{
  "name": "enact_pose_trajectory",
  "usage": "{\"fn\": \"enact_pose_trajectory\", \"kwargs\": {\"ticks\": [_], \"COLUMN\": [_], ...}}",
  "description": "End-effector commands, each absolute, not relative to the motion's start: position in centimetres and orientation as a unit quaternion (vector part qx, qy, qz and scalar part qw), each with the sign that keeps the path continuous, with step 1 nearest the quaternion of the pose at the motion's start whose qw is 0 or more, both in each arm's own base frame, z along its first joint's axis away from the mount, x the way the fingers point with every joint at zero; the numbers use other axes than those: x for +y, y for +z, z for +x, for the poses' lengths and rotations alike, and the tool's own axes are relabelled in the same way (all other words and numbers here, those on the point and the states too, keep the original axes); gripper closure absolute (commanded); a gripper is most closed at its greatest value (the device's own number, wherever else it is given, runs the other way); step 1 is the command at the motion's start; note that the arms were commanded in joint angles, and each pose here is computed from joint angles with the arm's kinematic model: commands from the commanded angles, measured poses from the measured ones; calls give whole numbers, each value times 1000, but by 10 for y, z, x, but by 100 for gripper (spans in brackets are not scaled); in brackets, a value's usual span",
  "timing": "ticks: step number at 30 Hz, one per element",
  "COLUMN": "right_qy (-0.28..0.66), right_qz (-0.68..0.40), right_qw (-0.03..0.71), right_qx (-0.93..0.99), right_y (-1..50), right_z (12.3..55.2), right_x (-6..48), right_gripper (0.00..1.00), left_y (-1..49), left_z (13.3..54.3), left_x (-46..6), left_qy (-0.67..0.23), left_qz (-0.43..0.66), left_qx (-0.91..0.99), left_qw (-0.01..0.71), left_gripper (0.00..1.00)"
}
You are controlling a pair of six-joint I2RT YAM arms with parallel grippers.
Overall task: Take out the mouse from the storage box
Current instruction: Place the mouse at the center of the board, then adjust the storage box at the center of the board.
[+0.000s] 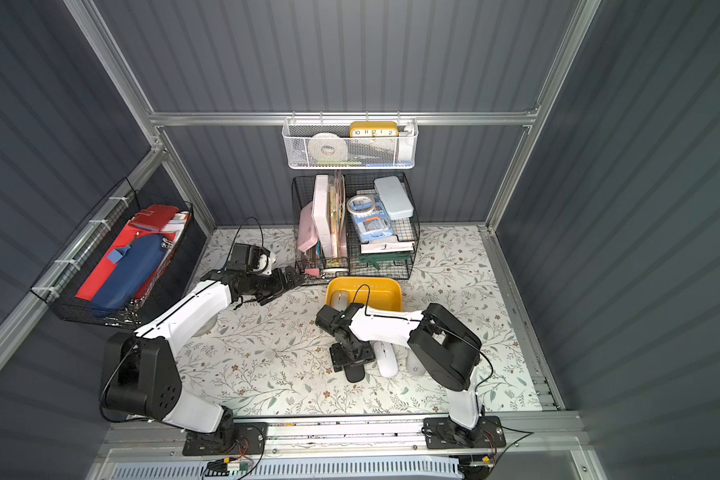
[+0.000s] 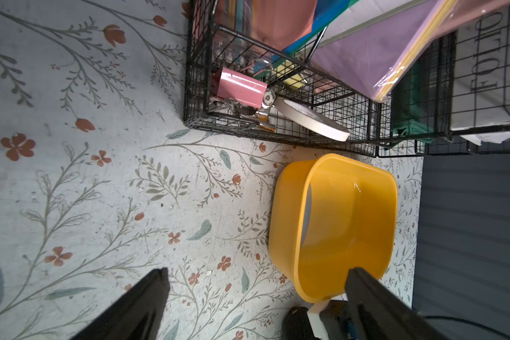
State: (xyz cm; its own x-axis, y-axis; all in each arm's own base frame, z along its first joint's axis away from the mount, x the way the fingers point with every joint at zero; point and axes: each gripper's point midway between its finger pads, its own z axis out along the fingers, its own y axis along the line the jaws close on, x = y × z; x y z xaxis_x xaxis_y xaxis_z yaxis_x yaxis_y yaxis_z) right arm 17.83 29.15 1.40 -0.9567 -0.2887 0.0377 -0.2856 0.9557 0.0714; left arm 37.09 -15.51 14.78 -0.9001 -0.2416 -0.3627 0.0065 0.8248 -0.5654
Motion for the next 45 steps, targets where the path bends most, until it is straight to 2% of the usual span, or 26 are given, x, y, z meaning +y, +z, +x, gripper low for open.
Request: {"fn": "enact_pose_trajectory", "kwargs": {"ticks": [1, 7, 11, 13, 14, 17, 20, 26, 33, 38, 45], "right_qy": [-49, -70, -48, -14, 4, 34, 23, -4, -11, -23, -38], "right_qz": [156, 147, 131, 98, 73, -13, -87, -171, -169, -168, -167], "right_qw": [19, -30, -89, -162, -203, -300, -344, -375, -347, -336, -327], "right_qx": [-986, -986, -986, -982, -976, -953, -934, -911, -922, -926, -929], "right_y": [31, 72, 120, 157, 178, 221, 239, 248, 228, 218, 209], "right_z": [176, 187, 203, 220, 228, 246, 249, 241, 246, 248, 248], "right_x": [295, 300, 286, 261, 244, 188, 142, 82, 84, 91, 97], "right_gripper": [24, 22, 25, 25, 25, 24, 24, 24, 23, 23, 23], "left_y": [176, 195, 201, 204, 210, 201, 178, 110, 73, 68, 103], "left_z": [367, 373, 368, 361, 361, 361, 360, 354, 371, 377, 375], "left_x": [-161, -159, -178, -205, -222, -261, -291, -292, -312, -320, -309], "left_qy": [-298, -288, -273, -240, -227, -189, -172, -145, -94, -74, -46], "left_qz": [-32, -29, -6, 32, 56, 109, 132, 88, 88, 85, 69], "left_qx": [925, 924, 930, 940, 942, 953, 959, 976, 983, 985, 985], "left_qw": [231, 250, 245, 241, 240, 210, 182, 138, 133, 129, 150], "left_gripper": [1, 2, 10, 18, 18, 17, 14, 10, 9, 9, 8]}}
